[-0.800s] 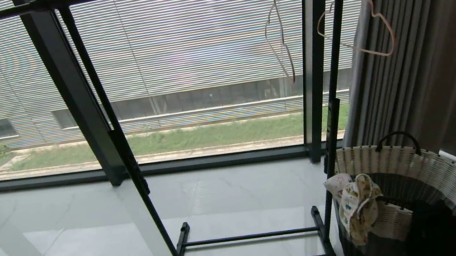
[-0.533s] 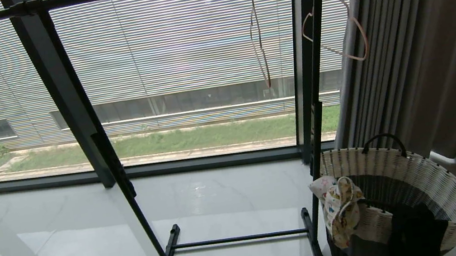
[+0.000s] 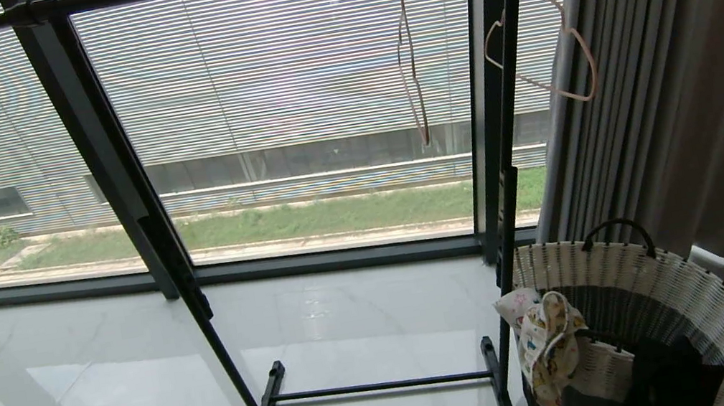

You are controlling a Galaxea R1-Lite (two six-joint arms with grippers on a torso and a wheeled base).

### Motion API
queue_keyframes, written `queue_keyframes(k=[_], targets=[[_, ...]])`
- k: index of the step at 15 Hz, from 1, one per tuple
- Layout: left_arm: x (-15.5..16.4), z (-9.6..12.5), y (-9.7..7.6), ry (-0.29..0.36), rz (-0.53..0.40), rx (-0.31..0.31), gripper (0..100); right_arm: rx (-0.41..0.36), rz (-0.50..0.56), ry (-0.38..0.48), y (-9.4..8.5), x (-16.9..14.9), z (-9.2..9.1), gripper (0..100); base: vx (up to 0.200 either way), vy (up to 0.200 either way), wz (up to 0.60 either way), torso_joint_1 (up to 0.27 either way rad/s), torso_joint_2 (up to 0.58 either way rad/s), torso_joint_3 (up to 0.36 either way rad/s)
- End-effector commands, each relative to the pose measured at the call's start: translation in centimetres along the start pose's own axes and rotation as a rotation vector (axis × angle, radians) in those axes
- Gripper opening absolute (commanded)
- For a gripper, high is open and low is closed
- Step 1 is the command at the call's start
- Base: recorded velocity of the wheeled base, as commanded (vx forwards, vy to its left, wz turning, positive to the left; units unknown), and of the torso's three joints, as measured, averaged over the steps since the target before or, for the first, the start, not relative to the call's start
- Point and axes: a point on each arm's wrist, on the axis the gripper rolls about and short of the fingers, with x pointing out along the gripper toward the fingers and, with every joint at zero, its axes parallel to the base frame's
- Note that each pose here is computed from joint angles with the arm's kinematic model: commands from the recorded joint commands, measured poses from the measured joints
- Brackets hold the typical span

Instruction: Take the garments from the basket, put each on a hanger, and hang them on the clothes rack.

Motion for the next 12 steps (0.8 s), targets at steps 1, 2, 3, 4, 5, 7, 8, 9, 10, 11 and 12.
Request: queue_keyframes(k=[1,2,3,4,5,7,8,9,10,11,12], targets=[[0.01,0.01,0.00,0.001,0.000,0.000,100,0.000,0.000,0.001,0.00,0.00,-0.01,100,0.200,0.000,0.00,0.002,0.00,0.007],[0.01,0.01,0.00,0.001,0.000,0.000,100,0.000,0.000,0.000,0.00,0.00,0.00,100,0.200,0.000,0.00,0.007,0.00,-0.002],[0.01,0.01,0.00,0.001,-0.001,0.000,100,0.000,0.000,0.000,0.00,0.00,0.00,100,0.200,0.000,0.00,0.007,0.00,-0.002],[0.00,0.00,0.00,0.000,0.001,0.000,100,0.000,0.000,0.000,0.00,0.00,0.00,100,0.000,0.000,0.00,0.000,0.00,0.000],[0.00,0.00,0.00,0.000,0.001,-0.001,100,-0.001,0.000,0.000,0.00,0.00,0.00,100,0.000,0.000,0.00,0.000,0.00,0.000],[0.00,0.00,0.00,0.000,0.001,-0.004,100,-0.004,0.000,0.000,0.00,0.00,0.00,100,0.000,0.000,0.00,0.000,0.00,0.000],[0.00,0.00,0.00,0.000,-0.001,-0.009,100,-0.004,0.000,0.001,0.00,0.00,-0.01,100,0.000,0.000,0.00,0.000,0.00,0.000],[0.00,0.00,0.00,0.000,0.001,-0.013,100,-0.006,0.000,0.001,0.00,0.00,-0.01,100,0.000,0.000,0.00,0.000,0.00,0.000],[0.00,0.00,0.00,0.000,-0.001,-0.015,100,-0.024,0.000,0.001,0.00,0.00,-0.01,100,0.000,0.000,0.00,0.000,0.00,0.000],[0.00,0.00,0.00,0.000,0.001,-0.013,100,-0.064,0.009,0.006,0.02,0.00,-0.06,100,0.000,0.000,0.00,0.000,0.00,0.000],[0.00,0.00,0.00,0.000,0.001,-0.015,100,-0.101,0.040,0.005,0.09,0.00,-0.08,100,0.000,0.000,0.00,0.000,0.00,0.000]])
